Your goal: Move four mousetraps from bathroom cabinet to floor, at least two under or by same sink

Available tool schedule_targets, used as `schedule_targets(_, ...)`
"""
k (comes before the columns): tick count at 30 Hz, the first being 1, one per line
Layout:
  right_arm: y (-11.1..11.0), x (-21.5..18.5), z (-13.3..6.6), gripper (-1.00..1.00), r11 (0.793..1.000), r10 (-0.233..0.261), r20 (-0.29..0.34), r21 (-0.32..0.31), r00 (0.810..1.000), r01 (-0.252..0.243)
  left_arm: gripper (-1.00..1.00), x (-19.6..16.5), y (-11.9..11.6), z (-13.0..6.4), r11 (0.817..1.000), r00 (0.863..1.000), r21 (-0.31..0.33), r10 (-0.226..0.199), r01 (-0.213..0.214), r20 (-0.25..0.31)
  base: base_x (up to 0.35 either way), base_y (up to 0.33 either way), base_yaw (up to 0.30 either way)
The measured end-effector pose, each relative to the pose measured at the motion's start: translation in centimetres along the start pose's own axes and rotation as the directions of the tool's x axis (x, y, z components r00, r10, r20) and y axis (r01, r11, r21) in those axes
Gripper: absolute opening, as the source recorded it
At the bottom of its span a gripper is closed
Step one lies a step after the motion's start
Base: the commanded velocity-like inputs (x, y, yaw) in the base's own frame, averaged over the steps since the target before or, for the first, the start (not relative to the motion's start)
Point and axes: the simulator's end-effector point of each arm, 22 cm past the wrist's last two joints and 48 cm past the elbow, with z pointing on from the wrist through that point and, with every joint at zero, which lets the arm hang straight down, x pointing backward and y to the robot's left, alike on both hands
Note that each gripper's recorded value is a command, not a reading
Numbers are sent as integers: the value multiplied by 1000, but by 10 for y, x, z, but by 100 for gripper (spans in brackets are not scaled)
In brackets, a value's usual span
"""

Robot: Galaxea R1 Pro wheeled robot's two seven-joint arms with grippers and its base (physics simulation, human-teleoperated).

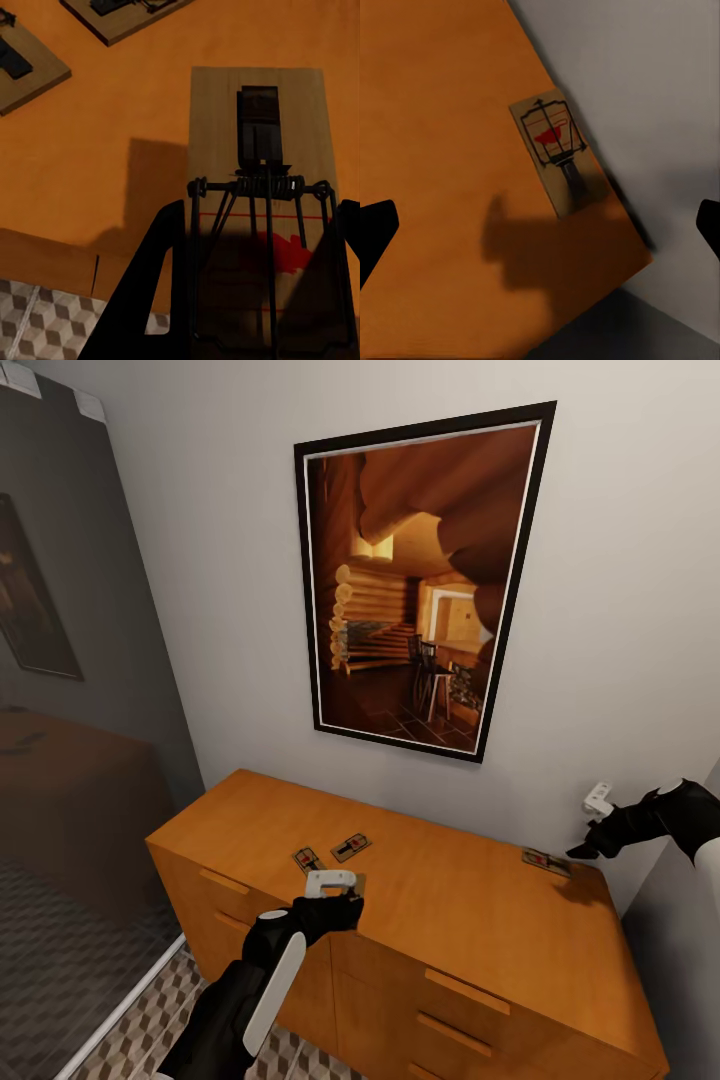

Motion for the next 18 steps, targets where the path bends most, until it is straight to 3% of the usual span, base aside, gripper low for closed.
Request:
schedule_targets(7,3,-3,0,100,1000,8,13,-13,1000,-8,-100,0,-2,0,1000,1000,5,-5,5,-1,0,0,0)
schedule_targets(12,8,-14,1,100,999,37,62,-31,997,-35,-100,2,-3,0,1000,1000,6,0,0,-9,0,0,0)
schedule_targets(18,26,-20,2,100,993,48,81,-108,996,-40,-100,2,0,0,1000,1000,0,1,-1,-11,0,0,0)
